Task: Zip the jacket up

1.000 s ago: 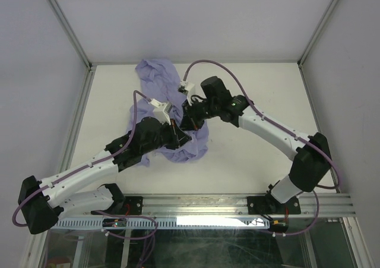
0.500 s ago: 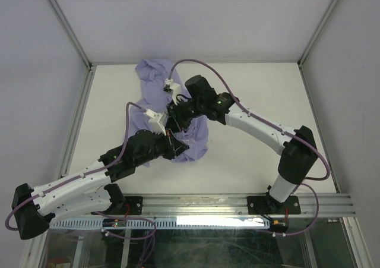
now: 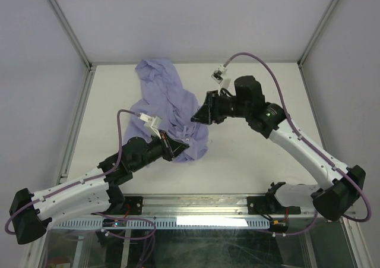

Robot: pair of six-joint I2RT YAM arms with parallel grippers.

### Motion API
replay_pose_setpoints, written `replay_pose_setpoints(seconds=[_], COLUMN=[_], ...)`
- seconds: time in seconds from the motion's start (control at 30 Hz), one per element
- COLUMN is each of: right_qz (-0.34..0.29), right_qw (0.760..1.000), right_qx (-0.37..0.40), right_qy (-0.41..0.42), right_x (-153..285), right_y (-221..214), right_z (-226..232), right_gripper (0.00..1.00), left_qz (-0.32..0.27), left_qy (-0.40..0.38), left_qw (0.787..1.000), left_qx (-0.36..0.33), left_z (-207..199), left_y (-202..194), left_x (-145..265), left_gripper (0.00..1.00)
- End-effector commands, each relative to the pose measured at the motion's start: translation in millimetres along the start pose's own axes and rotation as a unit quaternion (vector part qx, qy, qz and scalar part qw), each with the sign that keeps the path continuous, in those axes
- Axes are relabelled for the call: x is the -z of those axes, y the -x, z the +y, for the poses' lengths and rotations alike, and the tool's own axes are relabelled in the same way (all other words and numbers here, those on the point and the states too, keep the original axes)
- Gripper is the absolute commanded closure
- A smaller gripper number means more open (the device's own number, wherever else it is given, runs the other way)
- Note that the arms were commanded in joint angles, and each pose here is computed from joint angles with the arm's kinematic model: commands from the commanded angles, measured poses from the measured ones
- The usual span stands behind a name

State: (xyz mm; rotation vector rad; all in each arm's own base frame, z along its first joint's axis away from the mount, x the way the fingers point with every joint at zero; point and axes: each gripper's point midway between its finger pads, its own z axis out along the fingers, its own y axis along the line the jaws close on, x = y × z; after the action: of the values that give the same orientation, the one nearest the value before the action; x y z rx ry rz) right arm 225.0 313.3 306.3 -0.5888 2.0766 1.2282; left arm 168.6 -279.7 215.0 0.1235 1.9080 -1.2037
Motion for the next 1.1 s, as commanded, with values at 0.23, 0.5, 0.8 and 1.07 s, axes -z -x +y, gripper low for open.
replay_pose_setpoints(seconds=[0.23, 0.5, 0.8, 1.07], right_qz=[-0.006, -0.011, -0.009, -0.006], right_qw=[0.969, 0.955, 0.955, 0.958], right_qx=[-0.237, -0.272, -0.266, -0.256], right_qy=[0.068, 0.116, 0.133, 0.132], right_x=[-4.1, -12.9, -12.6, -13.2], right_y=[-63.1, -69.7, -75.0, -76.8], right_z=[-1.9, 6.5, 14.8, 16.8], right_gripper=[0.52, 0.52, 0.56, 0.65], left_qz=[-0.053, -0.047, -0.047, -0.048], left_qy=[-0.056, -0.056, -0.05, -0.055], left_qw=[0.997, 0.997, 0.998, 0.997], left_qx=[-0.009, -0.008, -0.003, 0.005], left_z=[-17.5, -16.9, -13.6, -13.7], left_y=[16.4, 13.6, 12.0, 10.5], left_x=[3.9, 2.0, 0.4, 1.9], left_gripper=[1.0, 1.0, 1.0, 1.0])
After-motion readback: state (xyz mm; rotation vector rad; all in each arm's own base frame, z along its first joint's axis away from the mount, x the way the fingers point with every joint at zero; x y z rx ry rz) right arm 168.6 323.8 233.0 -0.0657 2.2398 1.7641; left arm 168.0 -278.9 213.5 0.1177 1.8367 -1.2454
